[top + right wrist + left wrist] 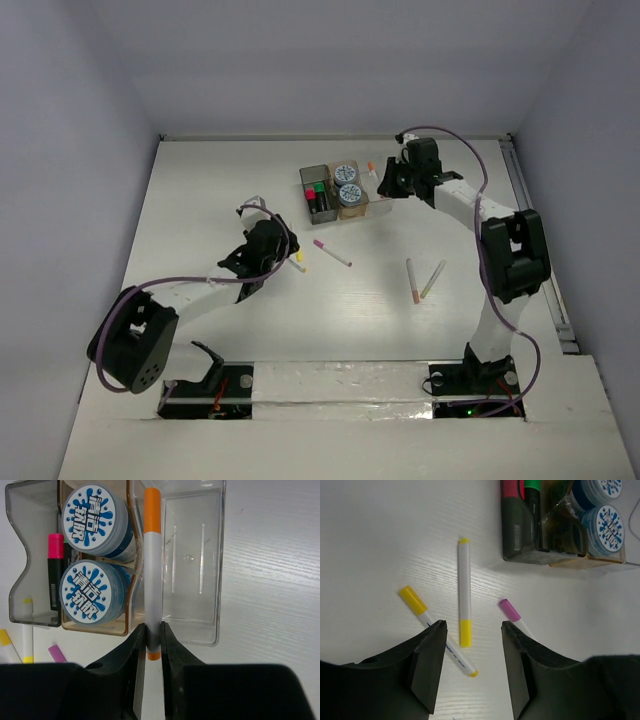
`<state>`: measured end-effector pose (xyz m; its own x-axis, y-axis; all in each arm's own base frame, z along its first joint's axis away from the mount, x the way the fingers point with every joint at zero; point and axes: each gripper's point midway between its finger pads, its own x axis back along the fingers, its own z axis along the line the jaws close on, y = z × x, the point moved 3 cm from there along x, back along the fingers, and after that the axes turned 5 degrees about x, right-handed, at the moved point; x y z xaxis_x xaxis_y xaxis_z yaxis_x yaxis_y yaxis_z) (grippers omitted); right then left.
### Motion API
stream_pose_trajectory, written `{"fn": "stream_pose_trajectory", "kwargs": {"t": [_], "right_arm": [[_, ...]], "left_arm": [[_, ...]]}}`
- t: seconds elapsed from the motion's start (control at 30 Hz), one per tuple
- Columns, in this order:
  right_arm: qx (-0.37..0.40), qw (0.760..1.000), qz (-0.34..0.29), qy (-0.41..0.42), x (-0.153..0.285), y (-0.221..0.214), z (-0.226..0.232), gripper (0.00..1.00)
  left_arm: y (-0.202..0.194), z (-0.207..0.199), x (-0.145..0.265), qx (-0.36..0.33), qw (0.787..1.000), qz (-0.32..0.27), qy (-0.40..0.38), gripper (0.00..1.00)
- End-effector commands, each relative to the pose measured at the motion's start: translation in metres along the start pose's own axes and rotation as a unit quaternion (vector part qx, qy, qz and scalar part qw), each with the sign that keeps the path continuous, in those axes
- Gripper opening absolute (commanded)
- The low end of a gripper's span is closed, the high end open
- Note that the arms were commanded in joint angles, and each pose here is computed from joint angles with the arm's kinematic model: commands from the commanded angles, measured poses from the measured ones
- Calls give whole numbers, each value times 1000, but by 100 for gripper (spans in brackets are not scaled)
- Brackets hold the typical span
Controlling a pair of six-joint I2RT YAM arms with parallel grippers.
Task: Sort the stationery into containers
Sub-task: Place the pen in the storage box, then pick up the pen from the center of the board.
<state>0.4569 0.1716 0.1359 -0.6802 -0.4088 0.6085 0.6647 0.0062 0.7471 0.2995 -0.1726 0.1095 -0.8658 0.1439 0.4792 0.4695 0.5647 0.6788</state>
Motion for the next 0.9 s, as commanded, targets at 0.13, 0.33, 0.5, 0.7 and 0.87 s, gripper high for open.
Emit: {"fn": "stream_pose_trajectory", "kwargs": {"t": [0.13, 0.33, 0.5, 0.7, 0.87], "right_arm": [[6, 999, -43, 5, -5, 35, 2, 51], [7, 998, -66, 18, 7, 42, 9, 66], [-3, 993, -105, 46, 33, 49, 23, 65], [-11, 985, -146, 89, 66, 53, 41, 63], [-8, 981, -161, 104, 81, 58, 49, 63]], "left_arm": [[6, -8, -17, -37, 999, -1, 21, 44], [1, -8, -30, -50, 998, 6, 35, 43], [-3, -11, -44, -62, 997, 17, 45, 38], [-12, -3, -62, -85, 992, 32, 84, 29], [-20, -3, -72, -100, 989, 42, 105, 30]]}}
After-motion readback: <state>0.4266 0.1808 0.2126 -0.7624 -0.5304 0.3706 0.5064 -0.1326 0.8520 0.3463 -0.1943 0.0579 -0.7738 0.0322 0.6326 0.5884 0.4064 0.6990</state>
